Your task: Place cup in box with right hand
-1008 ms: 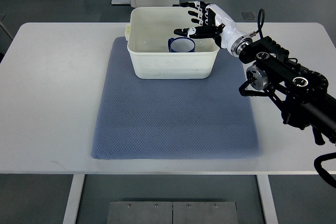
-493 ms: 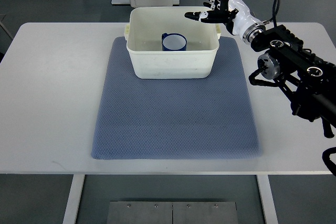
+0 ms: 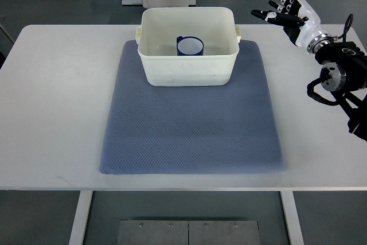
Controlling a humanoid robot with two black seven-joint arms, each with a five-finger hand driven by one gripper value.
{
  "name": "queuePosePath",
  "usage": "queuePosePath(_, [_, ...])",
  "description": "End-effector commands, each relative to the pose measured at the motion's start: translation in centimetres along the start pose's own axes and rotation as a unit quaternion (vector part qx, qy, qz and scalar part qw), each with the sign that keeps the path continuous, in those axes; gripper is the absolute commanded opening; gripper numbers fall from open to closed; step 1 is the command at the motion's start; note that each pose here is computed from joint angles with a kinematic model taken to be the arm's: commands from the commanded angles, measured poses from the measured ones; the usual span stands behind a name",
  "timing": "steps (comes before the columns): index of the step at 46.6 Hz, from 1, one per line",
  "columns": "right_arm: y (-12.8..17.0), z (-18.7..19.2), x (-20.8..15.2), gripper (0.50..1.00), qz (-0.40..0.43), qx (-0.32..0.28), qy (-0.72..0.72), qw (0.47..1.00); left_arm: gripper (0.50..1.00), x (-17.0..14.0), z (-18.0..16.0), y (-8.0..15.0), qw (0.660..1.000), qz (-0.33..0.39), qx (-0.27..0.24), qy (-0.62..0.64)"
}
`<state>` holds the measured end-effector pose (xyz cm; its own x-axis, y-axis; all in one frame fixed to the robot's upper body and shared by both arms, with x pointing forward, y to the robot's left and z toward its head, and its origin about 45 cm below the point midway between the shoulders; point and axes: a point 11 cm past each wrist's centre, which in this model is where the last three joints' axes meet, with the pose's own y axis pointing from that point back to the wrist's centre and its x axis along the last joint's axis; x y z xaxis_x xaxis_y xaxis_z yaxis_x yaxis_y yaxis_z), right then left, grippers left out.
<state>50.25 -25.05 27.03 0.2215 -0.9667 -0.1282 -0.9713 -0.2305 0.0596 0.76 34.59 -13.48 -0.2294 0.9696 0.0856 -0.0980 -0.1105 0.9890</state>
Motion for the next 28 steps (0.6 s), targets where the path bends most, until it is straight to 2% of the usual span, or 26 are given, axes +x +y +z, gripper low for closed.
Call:
queuePosePath(1, [0.5,1.3,0.8,1.000,0.012,-0.009,-0.014,1.000,1.000,0.0,0.0,0.0,1.000,0.000,0.000,0.000])
queuePosePath(11, [2.0,5.1,1.7,1.000,0.030,-0.038,-0.043,0.998,1.000,0.0,0.0,0.0,1.000,0.000,0.000,0.000])
queuePosePath(28, [2.6,6.3,2.3,1.000,0.042,-0.046,-0.053,0.997,1.000,0.0,0.0,0.0,1.000,0.000,0.000,0.000])
